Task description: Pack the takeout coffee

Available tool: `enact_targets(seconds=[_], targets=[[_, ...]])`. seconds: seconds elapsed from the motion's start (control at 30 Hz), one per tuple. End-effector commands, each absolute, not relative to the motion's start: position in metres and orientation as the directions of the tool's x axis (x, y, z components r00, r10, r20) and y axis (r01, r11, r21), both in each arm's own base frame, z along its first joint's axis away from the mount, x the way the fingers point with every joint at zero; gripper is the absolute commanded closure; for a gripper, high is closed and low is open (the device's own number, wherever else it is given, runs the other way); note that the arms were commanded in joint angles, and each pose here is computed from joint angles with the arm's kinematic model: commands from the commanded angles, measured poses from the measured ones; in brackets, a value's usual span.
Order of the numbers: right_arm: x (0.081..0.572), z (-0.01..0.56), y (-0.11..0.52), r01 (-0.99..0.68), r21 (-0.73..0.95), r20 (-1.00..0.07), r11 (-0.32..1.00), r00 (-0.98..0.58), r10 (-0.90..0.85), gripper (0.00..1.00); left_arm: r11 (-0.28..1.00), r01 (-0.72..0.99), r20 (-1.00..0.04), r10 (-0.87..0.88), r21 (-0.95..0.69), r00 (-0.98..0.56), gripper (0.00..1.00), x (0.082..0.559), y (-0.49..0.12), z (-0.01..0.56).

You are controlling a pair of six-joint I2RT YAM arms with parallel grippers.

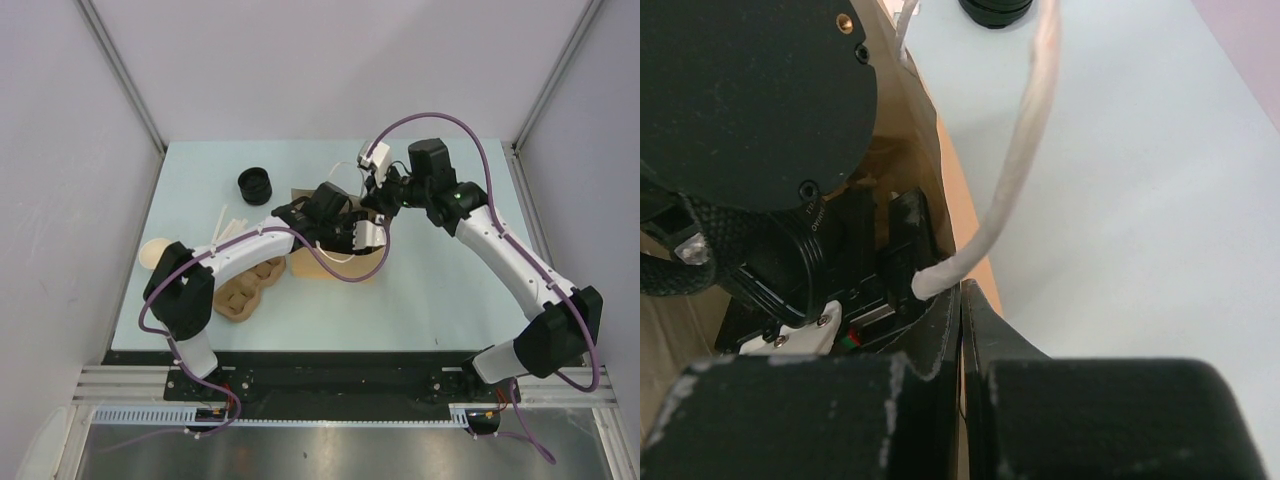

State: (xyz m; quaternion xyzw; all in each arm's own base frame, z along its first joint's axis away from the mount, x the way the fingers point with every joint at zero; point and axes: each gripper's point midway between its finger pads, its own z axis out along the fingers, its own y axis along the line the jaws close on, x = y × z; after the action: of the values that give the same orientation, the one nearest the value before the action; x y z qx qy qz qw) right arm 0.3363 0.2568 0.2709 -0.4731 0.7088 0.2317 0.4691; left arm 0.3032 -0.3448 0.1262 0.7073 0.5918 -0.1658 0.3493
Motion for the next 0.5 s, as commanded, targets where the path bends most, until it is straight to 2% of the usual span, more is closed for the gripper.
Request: enact_targets(seconds=[0.0,0.03,0.27,0.3,0.47], targets=[[0.325,0.262,0.263,-0.911,-0.046,-0.874,0.409,-0.162,-0.459,1.0,0.001,0.979,-0.602,0.788,0.203,0.124,0.33,0.292,-0.324,0.112],[0.326,0.261,0.263,-0.911,-0.044,-0.873,0.41,-0.165,-0.46,1.0,0.007,0.978,-0.607,0.785,0.21,0.125,0.25,0.294,-0.325,0.116],[0.327,0.263,0.263,-0.91,-0.046,-0.874,0.412,-0.163,-0.458,1.0,0.027,0.967,-0.638,0.756,0.252,0.145,0.13,0.299,-0.331,0.138],[0.327,0.262,0.263,-0.911,-0.044,-0.873,0.411,-0.165,-0.459,1.0,0.03,0.965,-0.646,0.748,0.261,0.152,0.02,0.3,-0.332,0.143],[0.329,0.262,0.261,-0.909,-0.052,-0.872,0.413,-0.161,-0.462,1.0,0.049,0.957,-0.669,0.725,0.287,0.164,0.01,0.302,-0.337,0.16]])
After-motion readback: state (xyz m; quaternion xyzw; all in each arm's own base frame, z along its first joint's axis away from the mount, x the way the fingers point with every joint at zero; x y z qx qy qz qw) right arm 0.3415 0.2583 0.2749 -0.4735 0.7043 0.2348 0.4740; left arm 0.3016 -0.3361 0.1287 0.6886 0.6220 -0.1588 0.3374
